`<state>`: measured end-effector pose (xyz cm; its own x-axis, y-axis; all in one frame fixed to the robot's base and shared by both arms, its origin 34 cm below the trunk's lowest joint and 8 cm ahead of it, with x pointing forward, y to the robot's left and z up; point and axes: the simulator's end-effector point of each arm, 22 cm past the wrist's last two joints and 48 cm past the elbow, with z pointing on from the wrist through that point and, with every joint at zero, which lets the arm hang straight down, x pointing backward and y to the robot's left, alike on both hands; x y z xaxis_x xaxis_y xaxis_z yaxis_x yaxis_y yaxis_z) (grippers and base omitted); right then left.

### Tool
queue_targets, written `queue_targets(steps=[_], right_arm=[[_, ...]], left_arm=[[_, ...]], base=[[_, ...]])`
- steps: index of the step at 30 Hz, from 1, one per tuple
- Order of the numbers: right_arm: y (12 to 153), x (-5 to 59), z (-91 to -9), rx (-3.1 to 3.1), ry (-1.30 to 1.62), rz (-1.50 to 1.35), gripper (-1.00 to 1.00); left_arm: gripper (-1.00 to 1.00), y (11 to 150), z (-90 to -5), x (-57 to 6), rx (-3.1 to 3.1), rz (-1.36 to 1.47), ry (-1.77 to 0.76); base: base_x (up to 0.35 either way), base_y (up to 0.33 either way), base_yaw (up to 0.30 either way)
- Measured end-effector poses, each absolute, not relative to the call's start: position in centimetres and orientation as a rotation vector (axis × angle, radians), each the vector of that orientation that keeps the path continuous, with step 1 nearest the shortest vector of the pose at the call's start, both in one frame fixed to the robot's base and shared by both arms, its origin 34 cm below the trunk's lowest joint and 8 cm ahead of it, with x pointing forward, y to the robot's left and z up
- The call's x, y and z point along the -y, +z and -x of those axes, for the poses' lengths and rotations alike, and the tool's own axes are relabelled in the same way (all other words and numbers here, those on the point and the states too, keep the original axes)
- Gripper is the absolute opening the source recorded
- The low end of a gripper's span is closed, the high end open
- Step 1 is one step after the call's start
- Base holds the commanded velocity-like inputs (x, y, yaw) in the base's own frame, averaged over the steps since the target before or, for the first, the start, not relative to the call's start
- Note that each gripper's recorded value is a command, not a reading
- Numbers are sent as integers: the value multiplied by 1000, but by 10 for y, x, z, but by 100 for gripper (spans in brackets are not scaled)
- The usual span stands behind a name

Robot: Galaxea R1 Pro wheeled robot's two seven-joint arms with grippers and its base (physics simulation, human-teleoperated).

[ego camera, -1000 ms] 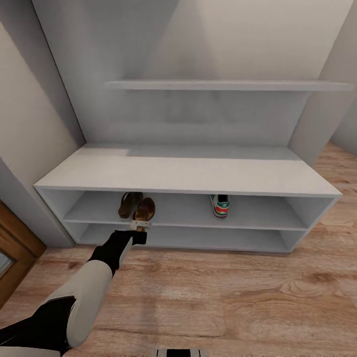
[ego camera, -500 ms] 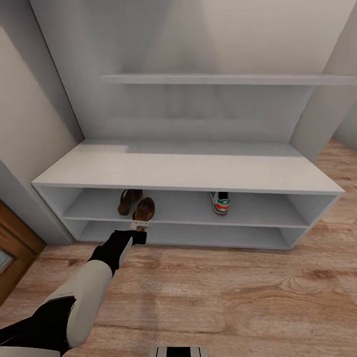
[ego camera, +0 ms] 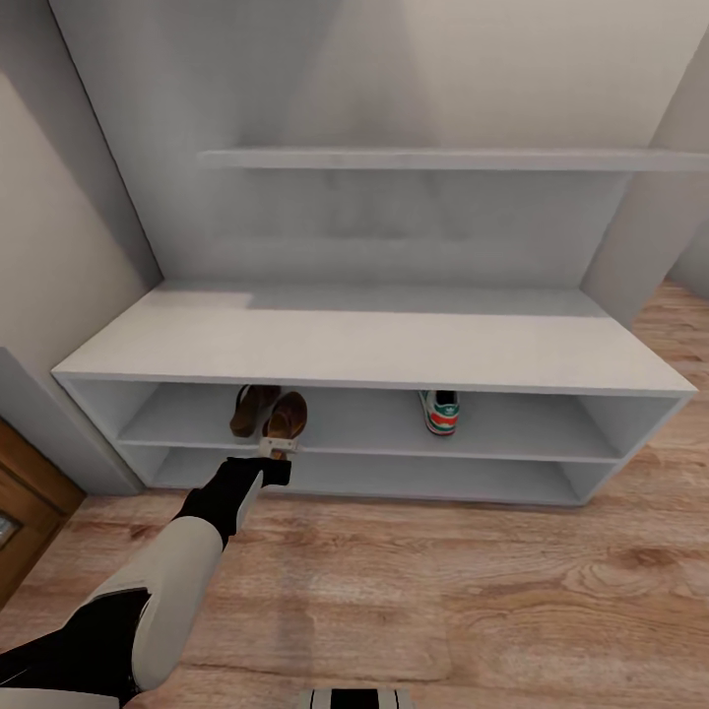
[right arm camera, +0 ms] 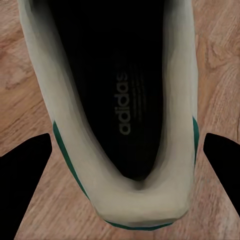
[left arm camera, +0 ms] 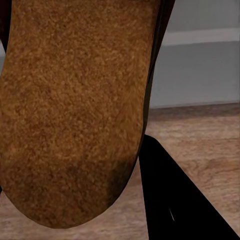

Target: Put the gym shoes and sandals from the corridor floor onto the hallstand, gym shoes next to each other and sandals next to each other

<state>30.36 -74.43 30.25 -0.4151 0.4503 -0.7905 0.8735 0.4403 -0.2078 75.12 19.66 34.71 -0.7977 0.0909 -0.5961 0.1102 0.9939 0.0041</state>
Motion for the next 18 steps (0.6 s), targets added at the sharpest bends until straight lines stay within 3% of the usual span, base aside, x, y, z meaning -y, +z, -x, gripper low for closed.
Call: queue_targets(steps=[7, 13, 18], right_arm=[[303, 744, -304, -2034, -824, -1107, -100], [302, 744, -303, -2035, -824, -1107, -100], [302, 744, -303, -2036, -824, -1106, -100]], left_arm=[[-100, 347, -751, -197, -2499, -141, -39], [-100, 347, -751, -197, -2499, -141, -39], [-100, 348, -752, -197, -2497, -140, -38]], base=[[249, 0, 0], [73, 0, 0], [220, 0, 0]])
